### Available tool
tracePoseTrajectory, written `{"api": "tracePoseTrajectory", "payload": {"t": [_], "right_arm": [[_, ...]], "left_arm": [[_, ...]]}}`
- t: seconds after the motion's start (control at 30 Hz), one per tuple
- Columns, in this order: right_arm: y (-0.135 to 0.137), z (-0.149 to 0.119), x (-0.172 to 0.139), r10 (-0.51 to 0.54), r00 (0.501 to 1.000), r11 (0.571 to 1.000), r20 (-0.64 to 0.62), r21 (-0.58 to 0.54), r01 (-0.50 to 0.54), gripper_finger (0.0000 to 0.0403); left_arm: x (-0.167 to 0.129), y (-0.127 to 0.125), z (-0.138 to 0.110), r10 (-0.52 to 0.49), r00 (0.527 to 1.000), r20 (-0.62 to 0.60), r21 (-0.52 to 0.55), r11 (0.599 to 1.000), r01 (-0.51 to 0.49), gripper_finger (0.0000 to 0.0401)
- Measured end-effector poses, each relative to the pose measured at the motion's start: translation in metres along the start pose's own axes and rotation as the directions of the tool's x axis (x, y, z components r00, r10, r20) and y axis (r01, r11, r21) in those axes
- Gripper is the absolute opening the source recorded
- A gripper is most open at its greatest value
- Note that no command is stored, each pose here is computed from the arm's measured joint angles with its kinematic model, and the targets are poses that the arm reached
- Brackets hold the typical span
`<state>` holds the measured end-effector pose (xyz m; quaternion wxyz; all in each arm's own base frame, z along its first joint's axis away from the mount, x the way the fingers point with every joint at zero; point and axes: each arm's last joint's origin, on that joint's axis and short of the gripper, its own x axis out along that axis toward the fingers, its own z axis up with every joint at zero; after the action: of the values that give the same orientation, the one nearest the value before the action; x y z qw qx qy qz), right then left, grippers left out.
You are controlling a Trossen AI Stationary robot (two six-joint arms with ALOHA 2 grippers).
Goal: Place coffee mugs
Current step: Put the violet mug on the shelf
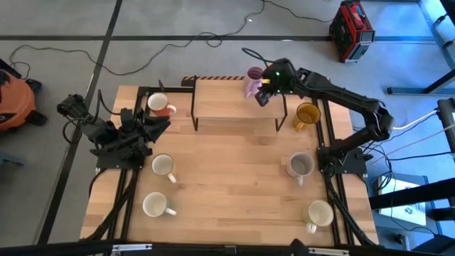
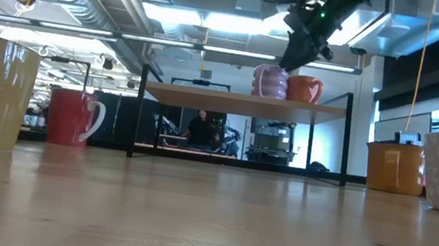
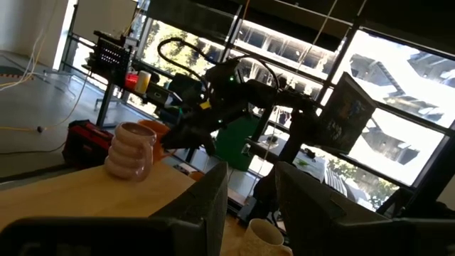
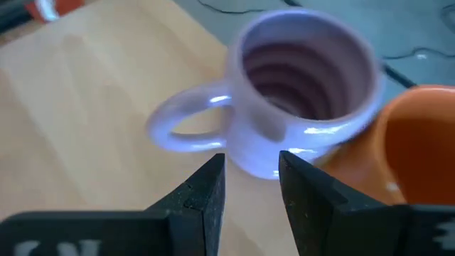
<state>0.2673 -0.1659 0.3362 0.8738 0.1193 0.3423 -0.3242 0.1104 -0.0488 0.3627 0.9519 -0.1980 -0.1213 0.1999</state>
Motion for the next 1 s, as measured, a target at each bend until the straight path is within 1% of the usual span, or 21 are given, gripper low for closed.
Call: {"api": "tracePoseTrajectory", "payload": {"t": [0.3, 0.47, 0.57, 0.77, 0.9, 1.0], "right_arm": [[-0.002, 0.003, 0.004, -0.088, 0.996, 0.996, 0.030, -0.026, 0.089, 0.0122], [-0.002, 0.004, 0.007, -0.115, 0.993, 0.993, 0.038, -0.024, 0.116, 0.0122], [-0.003, 0.006, 0.007, -0.138, 0.988, 0.990, 0.063, -0.023, 0.140, 0.0122], [-0.004, 0.007, 0.006, -0.195, 0.978, 0.979, 0.071, -0.041, 0.198, 0.0122], [-0.004, 0.007, 0.005, -0.189, 0.979, 0.981, 0.074, -0.040, 0.192, 0.0122], [0.003, 0.012, -0.008, -0.143, 0.985, 0.988, 0.100, -0.038, 0.147, 0.0122]], "left_arm": [[0.000, 0.000, 0.000, 0.000, 1.000, 0.000, 0.000, 1.000, 0.000, 0.0114], [0.000, 0.000, 0.000, 0.000, 1.000, 0.000, 0.000, 1.000, 0.000, 0.0114], [0.000, 0.000, 0.000, 0.000, 1.000, 0.000, 0.000, 1.000, 0.000, 0.0114], [0.000, 0.000, 0.000, 0.000, 1.000, 0.000, -0.001, 1.000, 0.000, 0.0114], [0.000, 0.000, 0.000, 0.000, 1.000, 0.000, -0.001, 1.000, 0.000, 0.0114], [0.000, 0.000, 0.000, 0.000, 1.000, 0.000, -0.001, 1.000, 0.000, 0.0114]]}}
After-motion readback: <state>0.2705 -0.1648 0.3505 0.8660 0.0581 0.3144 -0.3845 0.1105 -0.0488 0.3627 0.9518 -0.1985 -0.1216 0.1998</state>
